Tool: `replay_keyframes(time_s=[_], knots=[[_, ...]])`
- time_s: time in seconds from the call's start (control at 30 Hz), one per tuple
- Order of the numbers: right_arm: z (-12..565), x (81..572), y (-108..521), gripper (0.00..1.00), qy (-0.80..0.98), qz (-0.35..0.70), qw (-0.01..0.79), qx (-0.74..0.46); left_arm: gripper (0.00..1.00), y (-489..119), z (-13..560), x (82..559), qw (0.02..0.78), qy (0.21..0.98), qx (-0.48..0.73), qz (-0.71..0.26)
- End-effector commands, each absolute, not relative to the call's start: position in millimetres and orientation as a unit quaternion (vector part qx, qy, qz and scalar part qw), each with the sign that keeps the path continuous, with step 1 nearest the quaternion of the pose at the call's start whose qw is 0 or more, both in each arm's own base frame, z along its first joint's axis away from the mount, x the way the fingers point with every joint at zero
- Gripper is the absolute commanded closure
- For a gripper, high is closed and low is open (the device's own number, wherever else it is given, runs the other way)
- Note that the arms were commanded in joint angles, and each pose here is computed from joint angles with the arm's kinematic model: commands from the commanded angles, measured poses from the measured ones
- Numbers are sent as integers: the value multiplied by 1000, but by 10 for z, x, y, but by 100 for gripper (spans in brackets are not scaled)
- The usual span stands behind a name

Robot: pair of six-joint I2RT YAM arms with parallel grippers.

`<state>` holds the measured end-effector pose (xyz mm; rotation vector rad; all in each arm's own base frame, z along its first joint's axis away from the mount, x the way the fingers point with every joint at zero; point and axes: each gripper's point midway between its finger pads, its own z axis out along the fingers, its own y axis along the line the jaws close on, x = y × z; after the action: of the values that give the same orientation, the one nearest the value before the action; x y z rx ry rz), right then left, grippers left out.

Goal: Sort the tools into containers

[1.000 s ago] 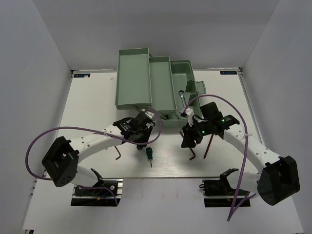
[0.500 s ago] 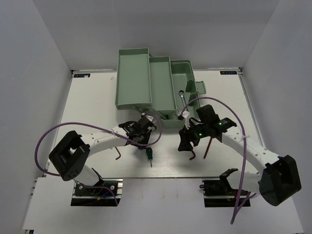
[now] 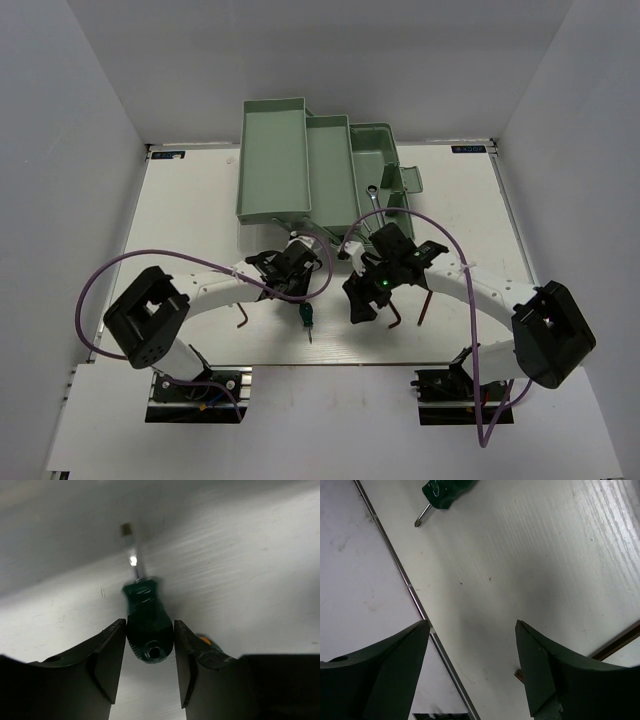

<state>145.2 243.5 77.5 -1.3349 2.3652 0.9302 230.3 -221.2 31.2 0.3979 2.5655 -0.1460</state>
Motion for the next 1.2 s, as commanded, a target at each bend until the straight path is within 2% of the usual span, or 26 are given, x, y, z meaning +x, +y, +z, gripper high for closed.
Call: replay_keyframes(time_s=[0.0,0.23,0.3,0.37,0.4,0.47,0.5,0.63,0.73,0.77,0.8,0.83,0.87,0.9,1.0,1.17], knots=[[927,1587,2564,24,809,318,167,-466,46,-1994,2,2104,218,965,147,-19],[921,1562,2547,23,807,314,171,-470,45,-2003,-53,2091,210,966,149,-18],[916,1553,2559,23,807,315,169,-470,53,-2018,-77,2064,207,967,149,-17],[921,1552,2569,27,807,315,169,-470,60,-2001,-73,2049,207,967,149,-18],[919,1545,2577,29,806,316,168,-471,70,-2017,-24,2063,214,965,148,-24],[925,1543,2588,32,806,316,168,-472,79,-2037,38,2081,223,963,146,-31],[934,1531,2600,33,804,317,168,-475,87,-2078,113,2081,233,960,149,-41],[927,1516,2607,38,801,316,166,-481,99,-2237,448,2079,258,950,155,-80],[952,1541,2559,41,800,304,177,-487,100,-2409,792,2003,272,939,168,-129],[954,1567,2536,45,800,296,184,-489,100,-2453,921,1995,279,933,175,-146],[1017,1647,2509,53,799,281,209,-488,100,-2507,1177,1998,302,921,181,-166],[986,1695,2466,97,803,267,218,-486,100,-2535,1309,1999,311,914,191,-178],[1012,1732,2428,100,807,254,230,-480,100,-2611,1448,1967,319,904,204,-198],[997,1829,2332,100,821,219,243,-468,100,-2666,1681,1968,335,891,212,-220],[985,1892,2251,100,827,201,258,-457,100,-2895,2094,1925,355,853,260,-281],[937,1870,2196,100,847,205,248,-423,100,-3042,2592,2236,417,828,263,-266]])
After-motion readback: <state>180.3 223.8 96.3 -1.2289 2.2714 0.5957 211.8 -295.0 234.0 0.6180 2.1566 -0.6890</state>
